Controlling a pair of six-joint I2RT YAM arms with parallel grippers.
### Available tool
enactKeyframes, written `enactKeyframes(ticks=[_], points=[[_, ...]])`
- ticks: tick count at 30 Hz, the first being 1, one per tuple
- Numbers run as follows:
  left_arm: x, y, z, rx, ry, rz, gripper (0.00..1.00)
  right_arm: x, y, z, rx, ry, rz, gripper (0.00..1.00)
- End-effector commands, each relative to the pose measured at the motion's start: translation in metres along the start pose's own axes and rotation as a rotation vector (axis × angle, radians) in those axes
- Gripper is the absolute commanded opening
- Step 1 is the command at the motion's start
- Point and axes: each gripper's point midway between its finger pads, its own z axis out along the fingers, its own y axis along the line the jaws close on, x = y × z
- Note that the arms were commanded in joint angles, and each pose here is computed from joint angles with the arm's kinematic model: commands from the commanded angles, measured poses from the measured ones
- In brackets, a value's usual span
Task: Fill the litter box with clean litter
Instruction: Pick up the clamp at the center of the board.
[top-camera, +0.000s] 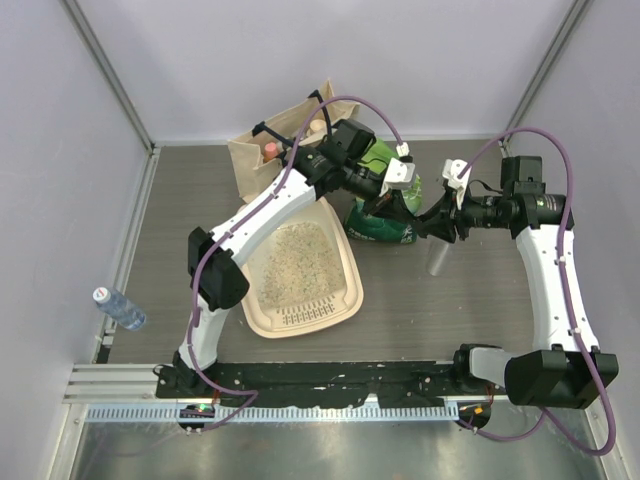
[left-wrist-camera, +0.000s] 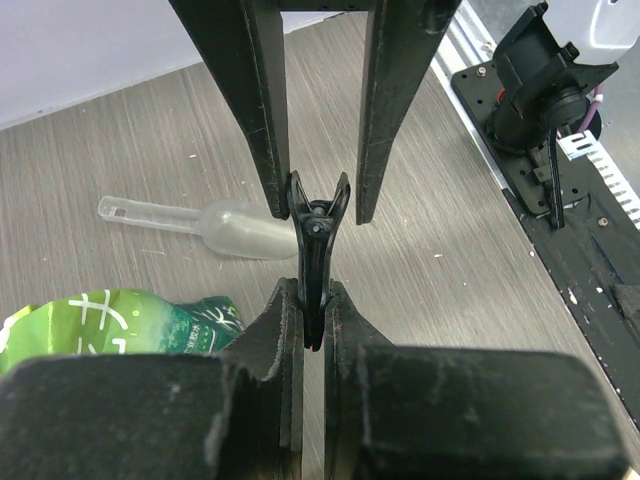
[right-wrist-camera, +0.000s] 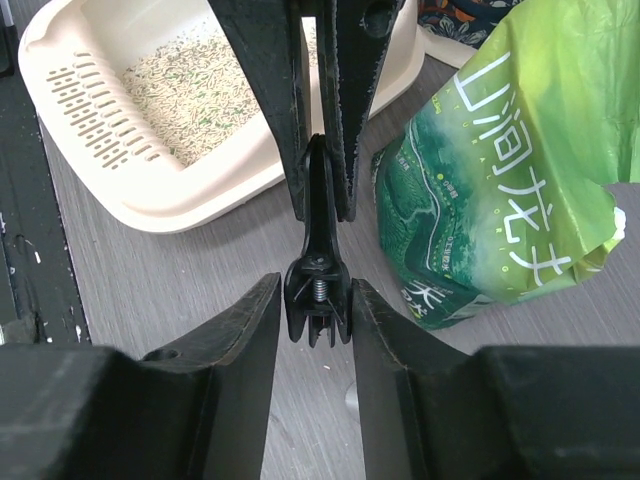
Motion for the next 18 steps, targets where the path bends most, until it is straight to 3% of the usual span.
enactKeyframes(ticks=[1, 7, 10, 11, 13, 14, 16, 18], points=[[-0.02, 0.0, -0.004, -0.001, -0.033, 0.053, 0.0, -0.009, -0.002, -0.003, 0.005, -0.004, -0.04, 0.38], [-0.02, 0.0, -0.004, -0.002, -0.034, 0.053, 0.0, -0.009, -0.004, -0.001, 0.005, -0.007, -0.035, 0.29], [-0.019, 0.002, -0.004, -0.011, -0.028, 0.054, 0.02, -0.008, -0.005, 0.0, 0.0, -0.006, -0.024, 0.16], [-0.019, 0.004, -0.004, -0.018, -0.025, 0.053, 0.19, -0.009, -0.006, -0.001, -0.001, -0.005, -0.017, 0.02], [-0.018, 0.006, -0.005, -0.036, -0.018, 0.05, 0.44, -0.009, -0.006, -0.001, 0.0, 0.0, -0.009, 0.01], [-0.016, 0.01, -0.006, -0.056, -0.006, 0.055, 0.7, -0.009, -0.007, -0.001, 0.003, 0.003, -0.013, 0.01], [-0.017, 0.012, -0.009, -0.082, -0.001, 0.082, 0.82, -0.007, -0.01, -0.003, 0.024, 0.025, -0.003, 0.01], [-0.014, 0.015, -0.013, -0.108, 0.018, 0.106, 0.83, -0.005, -0.016, -0.005, 0.055, 0.054, 0.017, 0.01]])
